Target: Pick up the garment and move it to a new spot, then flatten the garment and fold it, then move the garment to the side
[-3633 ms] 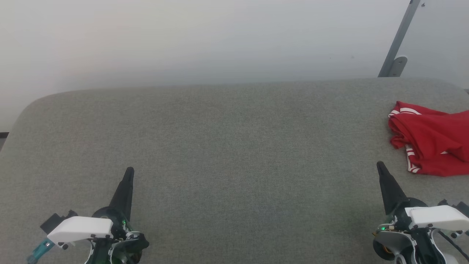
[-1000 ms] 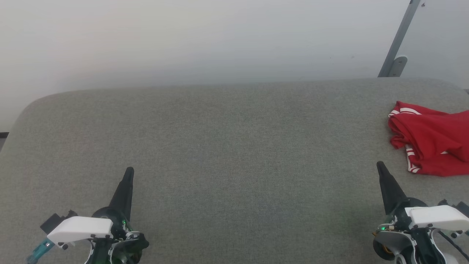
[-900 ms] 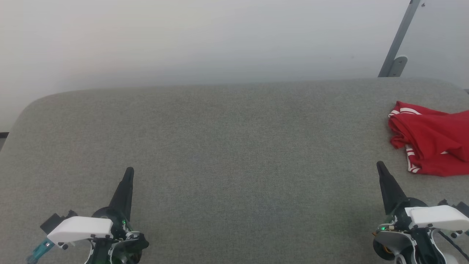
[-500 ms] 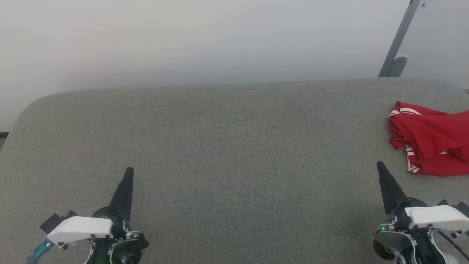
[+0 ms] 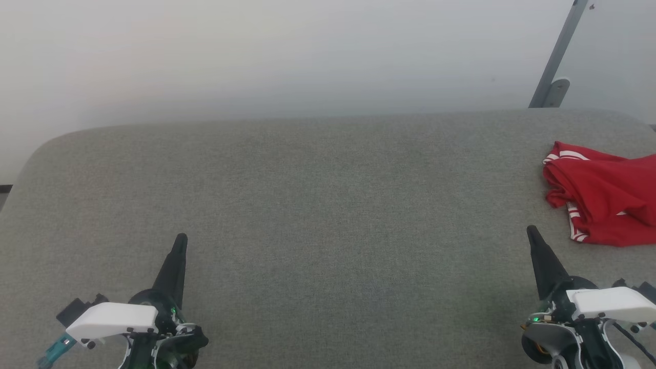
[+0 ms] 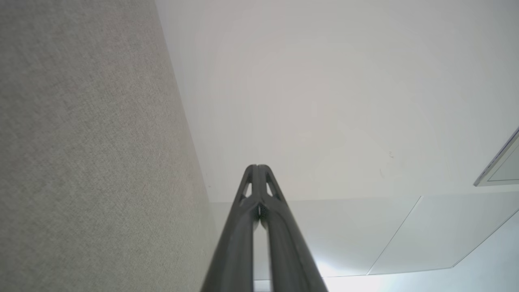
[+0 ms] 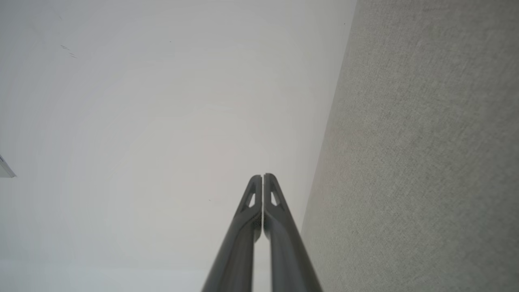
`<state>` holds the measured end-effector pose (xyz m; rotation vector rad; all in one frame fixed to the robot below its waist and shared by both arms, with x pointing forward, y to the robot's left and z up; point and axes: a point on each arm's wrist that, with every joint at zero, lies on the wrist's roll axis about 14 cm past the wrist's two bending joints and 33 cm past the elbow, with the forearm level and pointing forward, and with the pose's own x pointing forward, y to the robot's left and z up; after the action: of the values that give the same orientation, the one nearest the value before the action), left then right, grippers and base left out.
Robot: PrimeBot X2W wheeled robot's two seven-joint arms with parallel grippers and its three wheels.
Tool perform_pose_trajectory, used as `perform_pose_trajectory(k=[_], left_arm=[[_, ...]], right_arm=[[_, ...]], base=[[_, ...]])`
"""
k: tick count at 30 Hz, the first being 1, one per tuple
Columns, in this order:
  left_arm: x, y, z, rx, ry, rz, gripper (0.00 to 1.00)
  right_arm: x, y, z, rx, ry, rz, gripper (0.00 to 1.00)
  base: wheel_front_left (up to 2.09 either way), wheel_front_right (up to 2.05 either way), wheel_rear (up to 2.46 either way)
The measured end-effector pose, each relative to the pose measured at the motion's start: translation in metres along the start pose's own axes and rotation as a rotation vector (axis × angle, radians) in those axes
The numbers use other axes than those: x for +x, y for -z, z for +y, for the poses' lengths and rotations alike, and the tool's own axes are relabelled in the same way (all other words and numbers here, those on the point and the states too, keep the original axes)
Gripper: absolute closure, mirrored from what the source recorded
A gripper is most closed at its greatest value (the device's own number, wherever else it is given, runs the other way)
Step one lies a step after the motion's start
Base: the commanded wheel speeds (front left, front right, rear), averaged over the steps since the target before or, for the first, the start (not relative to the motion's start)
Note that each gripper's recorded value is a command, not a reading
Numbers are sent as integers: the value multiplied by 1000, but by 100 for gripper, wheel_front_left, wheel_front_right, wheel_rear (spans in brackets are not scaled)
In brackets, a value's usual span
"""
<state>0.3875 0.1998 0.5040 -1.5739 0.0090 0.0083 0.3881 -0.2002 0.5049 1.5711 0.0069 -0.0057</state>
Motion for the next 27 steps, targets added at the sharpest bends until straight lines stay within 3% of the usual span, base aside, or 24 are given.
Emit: perform_pose_trajectory(k=[27], left_arm=[[0, 0, 0, 0, 0, 0, 100]], right_arm=[[0, 0, 0, 0, 0, 0, 100]], base=[[0, 0, 0]])
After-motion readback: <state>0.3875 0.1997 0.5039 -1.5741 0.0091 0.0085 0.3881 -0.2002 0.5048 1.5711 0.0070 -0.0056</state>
